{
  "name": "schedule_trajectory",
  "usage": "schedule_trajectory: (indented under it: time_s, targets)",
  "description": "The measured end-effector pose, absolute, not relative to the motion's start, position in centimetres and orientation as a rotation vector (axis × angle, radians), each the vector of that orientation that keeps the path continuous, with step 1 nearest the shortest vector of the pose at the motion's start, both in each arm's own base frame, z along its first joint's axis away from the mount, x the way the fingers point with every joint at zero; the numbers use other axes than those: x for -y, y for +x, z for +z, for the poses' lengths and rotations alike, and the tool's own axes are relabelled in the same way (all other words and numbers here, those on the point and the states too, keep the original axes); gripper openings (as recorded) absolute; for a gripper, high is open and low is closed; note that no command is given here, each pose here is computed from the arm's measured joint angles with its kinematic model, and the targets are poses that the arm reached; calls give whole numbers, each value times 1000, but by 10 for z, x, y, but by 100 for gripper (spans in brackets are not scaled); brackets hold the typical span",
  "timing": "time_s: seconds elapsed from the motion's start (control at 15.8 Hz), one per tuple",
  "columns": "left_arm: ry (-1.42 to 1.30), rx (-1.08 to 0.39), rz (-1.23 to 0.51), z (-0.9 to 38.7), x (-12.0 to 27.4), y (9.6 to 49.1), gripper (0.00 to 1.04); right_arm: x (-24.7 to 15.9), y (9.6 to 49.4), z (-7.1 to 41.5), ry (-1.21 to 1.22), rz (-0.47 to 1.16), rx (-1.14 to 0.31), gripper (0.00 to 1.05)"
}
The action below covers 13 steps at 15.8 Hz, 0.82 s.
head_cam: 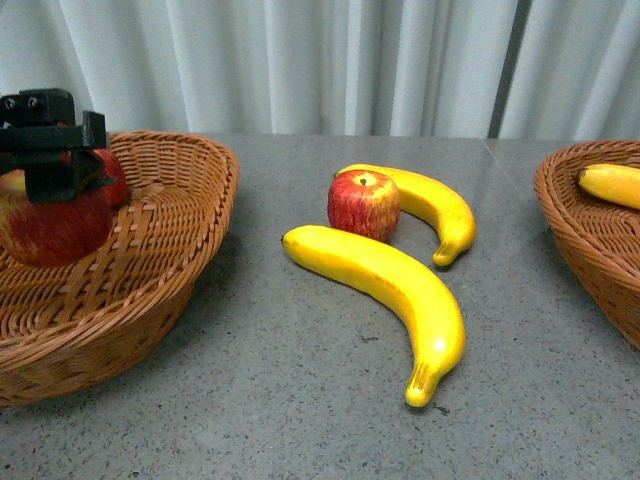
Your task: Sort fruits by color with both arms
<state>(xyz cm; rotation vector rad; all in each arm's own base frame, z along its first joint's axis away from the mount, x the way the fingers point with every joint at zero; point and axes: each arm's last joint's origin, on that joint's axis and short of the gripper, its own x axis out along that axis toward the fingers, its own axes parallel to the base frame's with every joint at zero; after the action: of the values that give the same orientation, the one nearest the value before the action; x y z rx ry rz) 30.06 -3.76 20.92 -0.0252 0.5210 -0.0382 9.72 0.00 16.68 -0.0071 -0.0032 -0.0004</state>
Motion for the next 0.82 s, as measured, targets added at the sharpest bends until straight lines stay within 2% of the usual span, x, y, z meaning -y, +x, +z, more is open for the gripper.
schedule_trajectory:
  time_s: [0.25,0.32,0.51,0.57,0.7,0.82]
  targets:
    - [-25,-599,-30,179,33,305,54,0,97,167,-7,0,3,98]
    - [-25,-596,-29,181,33,305,58,0,97,167,-7,0,3,98]
    - [-19,-542,-70,203,43,291,93,0,97,167,-7,0,3,98]
    - [-17,-504,-105,217,50,283,100,0,97,167,-7,0,3,98]
    - [-14,-405,-194,248,70,285,98,0,97,167,-7,0,3,98]
    - [-12,-401,-304,253,96,308,98,0,97,167,-7,0,3,98]
